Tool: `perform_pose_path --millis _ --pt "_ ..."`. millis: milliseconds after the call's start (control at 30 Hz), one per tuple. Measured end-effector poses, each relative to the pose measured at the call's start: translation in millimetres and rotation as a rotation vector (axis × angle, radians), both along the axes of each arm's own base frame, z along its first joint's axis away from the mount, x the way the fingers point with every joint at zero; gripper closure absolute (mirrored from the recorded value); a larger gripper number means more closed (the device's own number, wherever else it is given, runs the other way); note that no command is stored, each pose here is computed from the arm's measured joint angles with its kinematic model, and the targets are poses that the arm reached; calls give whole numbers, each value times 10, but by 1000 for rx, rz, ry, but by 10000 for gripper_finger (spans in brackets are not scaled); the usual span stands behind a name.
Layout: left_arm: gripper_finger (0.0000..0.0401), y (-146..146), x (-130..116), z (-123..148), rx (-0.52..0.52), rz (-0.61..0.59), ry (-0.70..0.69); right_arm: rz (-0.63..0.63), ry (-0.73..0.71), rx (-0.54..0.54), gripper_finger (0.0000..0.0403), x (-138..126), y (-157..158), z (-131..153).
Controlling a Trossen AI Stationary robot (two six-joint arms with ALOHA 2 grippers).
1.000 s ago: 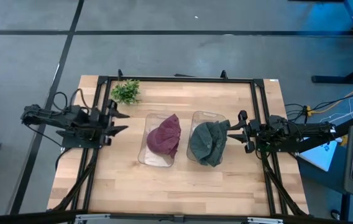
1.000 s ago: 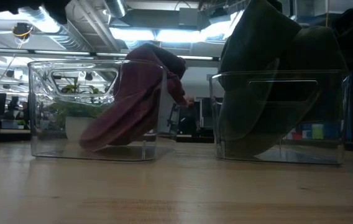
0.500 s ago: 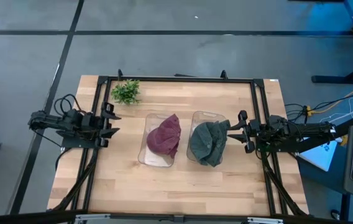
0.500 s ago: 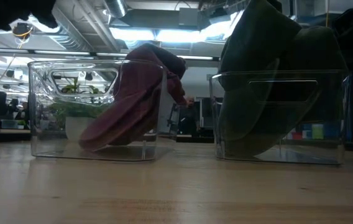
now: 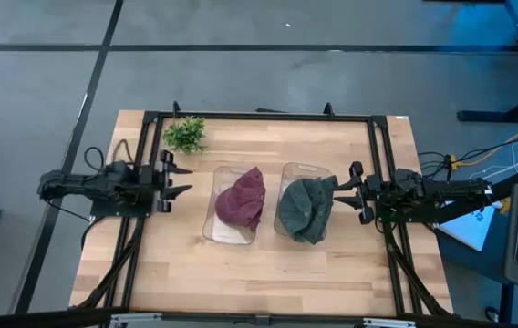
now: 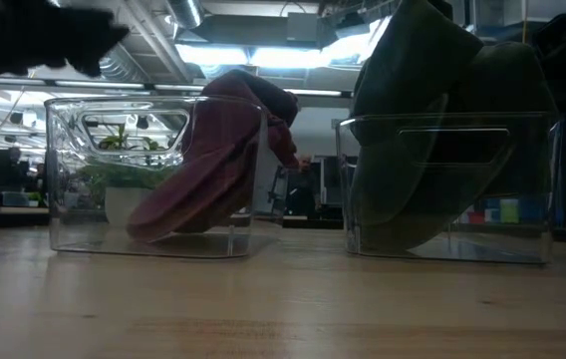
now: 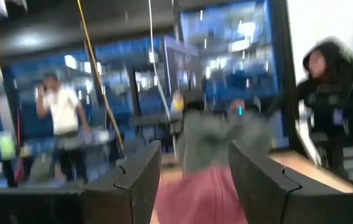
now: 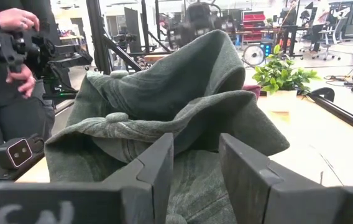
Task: Pick & Place hat
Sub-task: Return to Home Position
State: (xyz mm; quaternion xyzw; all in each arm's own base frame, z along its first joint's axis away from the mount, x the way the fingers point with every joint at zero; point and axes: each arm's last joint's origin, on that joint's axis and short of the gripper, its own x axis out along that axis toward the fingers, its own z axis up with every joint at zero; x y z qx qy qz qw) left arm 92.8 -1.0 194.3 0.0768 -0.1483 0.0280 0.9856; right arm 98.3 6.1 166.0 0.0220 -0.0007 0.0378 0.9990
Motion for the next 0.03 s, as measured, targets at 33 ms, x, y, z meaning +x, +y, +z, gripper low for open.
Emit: perform_pose_path --millis 33 --pt "217 6 11 -37 -8 4 40 0 1 0 272 0 0 -1"
